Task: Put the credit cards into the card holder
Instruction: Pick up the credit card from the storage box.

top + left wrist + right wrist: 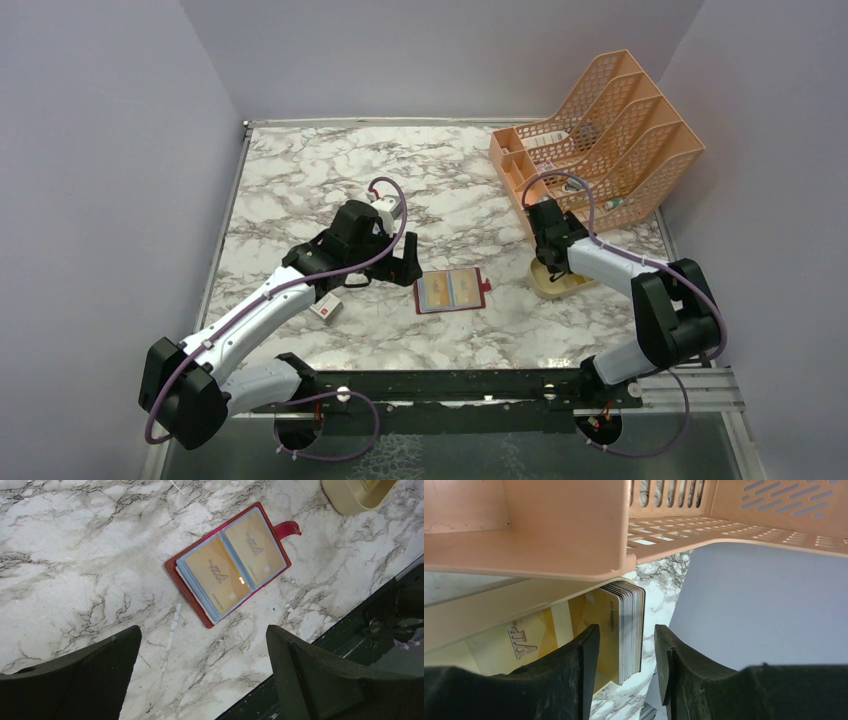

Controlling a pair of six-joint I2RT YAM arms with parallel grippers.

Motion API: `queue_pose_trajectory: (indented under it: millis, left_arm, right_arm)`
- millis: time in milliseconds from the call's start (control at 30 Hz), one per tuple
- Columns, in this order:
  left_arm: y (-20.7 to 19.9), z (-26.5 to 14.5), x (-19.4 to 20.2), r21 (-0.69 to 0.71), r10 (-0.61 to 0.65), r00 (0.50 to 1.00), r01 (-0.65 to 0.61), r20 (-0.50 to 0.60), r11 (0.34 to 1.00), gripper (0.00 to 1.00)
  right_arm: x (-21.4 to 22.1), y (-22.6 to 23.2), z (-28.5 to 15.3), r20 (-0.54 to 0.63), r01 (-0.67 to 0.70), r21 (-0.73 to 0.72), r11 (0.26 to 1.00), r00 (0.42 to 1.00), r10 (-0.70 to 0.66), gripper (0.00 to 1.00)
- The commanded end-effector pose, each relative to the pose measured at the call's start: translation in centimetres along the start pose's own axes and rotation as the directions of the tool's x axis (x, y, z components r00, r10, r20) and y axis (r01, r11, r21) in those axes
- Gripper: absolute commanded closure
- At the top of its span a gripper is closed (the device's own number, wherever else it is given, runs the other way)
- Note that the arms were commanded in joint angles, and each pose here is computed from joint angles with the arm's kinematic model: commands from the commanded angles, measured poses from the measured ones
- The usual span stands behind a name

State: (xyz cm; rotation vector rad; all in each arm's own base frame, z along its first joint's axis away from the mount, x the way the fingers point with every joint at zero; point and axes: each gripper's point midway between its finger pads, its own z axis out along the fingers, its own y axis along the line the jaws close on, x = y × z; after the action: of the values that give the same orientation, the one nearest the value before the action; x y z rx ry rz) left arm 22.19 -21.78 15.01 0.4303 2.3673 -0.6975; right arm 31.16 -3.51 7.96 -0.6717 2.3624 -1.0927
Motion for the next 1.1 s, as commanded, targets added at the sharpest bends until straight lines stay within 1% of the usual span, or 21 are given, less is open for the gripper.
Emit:
queue_pose_trajectory:
  millis: [0,267,500,800,1067]
  left_arm:
    - [-0.1,-0.3,0.2,0.016,0.014,1.000,-0.014,-0.007,1.000,0.01]
    - [-0.1,-0.3,0.2,0.015,0.014,1.000,-0.014,-0.007,1.000,0.01]
    - [0.0,-0.3,0.2,0.014,0.012,1.000,-0.012,-0.008,1.000,0.01]
    - [0.0,-0.2,0.2,0.014,0.009,1.000,-0.009,-0.010,1.000,0.01]
    - [0.1,-0.2,0.2,0.012,0.004,1.000,-0.004,-0.009,1.000,0.01]
  right_arm:
    - [0.2,0.0,0.7,-0.015,-0.003,0.033,0.999,1.000,0.004,0.57]
    - [0.1,-0.3,0.8,-0.011,-0.010,0.044,0.999,1.000,0.011,0.67]
    - [-0.1,-0.5,0.7,-0.008,-0.014,0.048,0.999,1.000,0.014,0.74]
    - [-0.2,-0.6,0.6,-0.005,-0.023,0.045,0.999,1.000,0.024,0.79]
    - [-0.5,-1.1,0.4,0.001,-0.045,0.052,0.998,0.999,0.045,0.81]
